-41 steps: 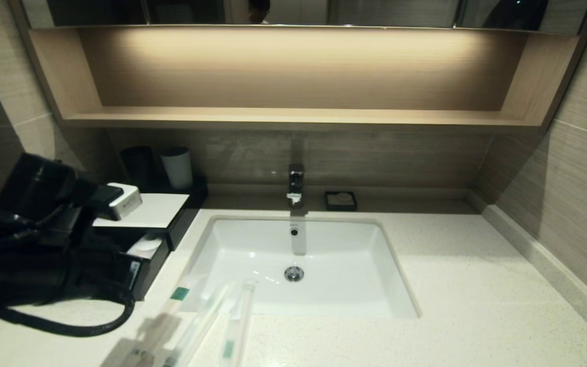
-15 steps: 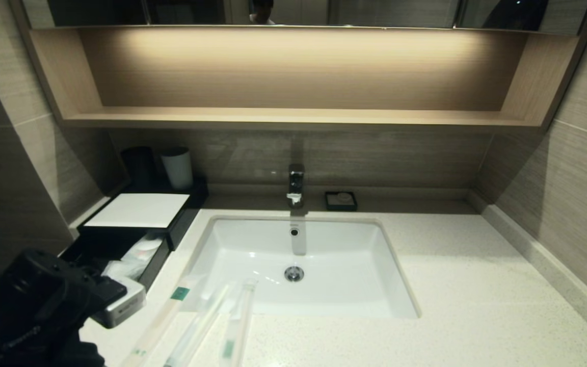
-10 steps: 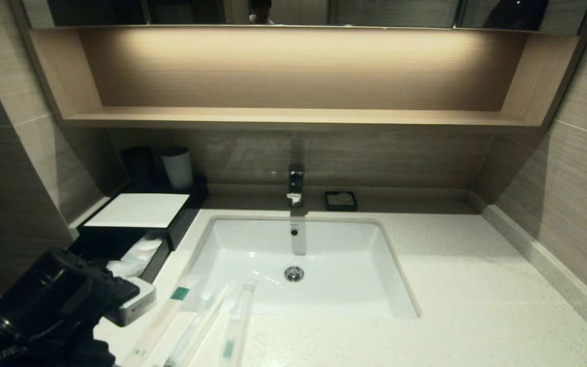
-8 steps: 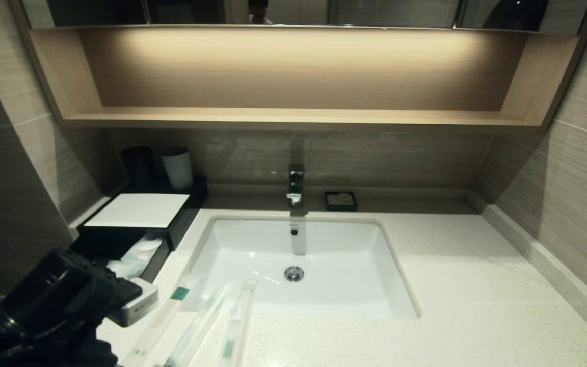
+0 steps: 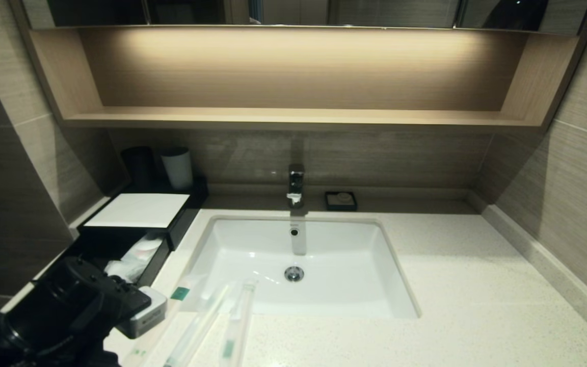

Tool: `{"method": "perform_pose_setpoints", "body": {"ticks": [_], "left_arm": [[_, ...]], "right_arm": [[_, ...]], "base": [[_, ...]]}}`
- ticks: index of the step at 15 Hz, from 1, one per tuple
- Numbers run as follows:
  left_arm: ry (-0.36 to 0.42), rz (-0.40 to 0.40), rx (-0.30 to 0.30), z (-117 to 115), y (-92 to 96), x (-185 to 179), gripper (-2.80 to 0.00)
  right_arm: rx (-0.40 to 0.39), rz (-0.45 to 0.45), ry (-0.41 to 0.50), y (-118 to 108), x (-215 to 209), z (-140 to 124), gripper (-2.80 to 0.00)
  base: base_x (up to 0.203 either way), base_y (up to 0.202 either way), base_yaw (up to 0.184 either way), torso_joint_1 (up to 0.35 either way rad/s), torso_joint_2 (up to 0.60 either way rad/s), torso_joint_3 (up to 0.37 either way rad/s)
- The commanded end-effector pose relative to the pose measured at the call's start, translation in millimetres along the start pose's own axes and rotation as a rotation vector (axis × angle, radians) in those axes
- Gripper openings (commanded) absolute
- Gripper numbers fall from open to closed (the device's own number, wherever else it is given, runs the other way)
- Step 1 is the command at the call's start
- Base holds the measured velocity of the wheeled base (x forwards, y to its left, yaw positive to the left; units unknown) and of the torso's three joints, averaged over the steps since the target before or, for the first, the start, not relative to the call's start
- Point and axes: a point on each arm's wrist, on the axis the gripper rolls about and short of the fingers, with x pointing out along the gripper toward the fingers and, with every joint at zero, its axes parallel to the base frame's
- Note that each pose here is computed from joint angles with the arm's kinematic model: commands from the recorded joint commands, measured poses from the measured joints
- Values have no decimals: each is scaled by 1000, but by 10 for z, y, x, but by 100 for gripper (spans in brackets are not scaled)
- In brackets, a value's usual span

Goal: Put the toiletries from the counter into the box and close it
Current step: Pick up the bathroom toiletry

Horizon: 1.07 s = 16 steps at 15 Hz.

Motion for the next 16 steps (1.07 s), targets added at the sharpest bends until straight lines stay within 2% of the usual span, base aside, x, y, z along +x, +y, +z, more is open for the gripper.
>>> {"method": "perform_pose_setpoints", "body": {"ticks": [1,7,12,14,16], "left_arm": [[-5,-7,11,10,-27,-13,0],[25,10,11,64,-28,27,0],[-26,-4,4,266,-54,-183,0],[-12,-2,-32,436,-74,-181,0],[27,4,-97,593,-94,-89,0]], "right_arm": [[0,0,0,0,1,-4,-280],[0,0,1,0,1,-4,-280],[0,0,0,0,0,0,-280],[0,0,1,0,1,-4,-280],[0,0,1,0,1,-3,-280]], "base": [[0,0,0,0,0,0],[0,0,0,0,0,0],[0,0,0,0,0,0],[0,0,0,0,0,0],[0,0,0,0,0,0]]}}
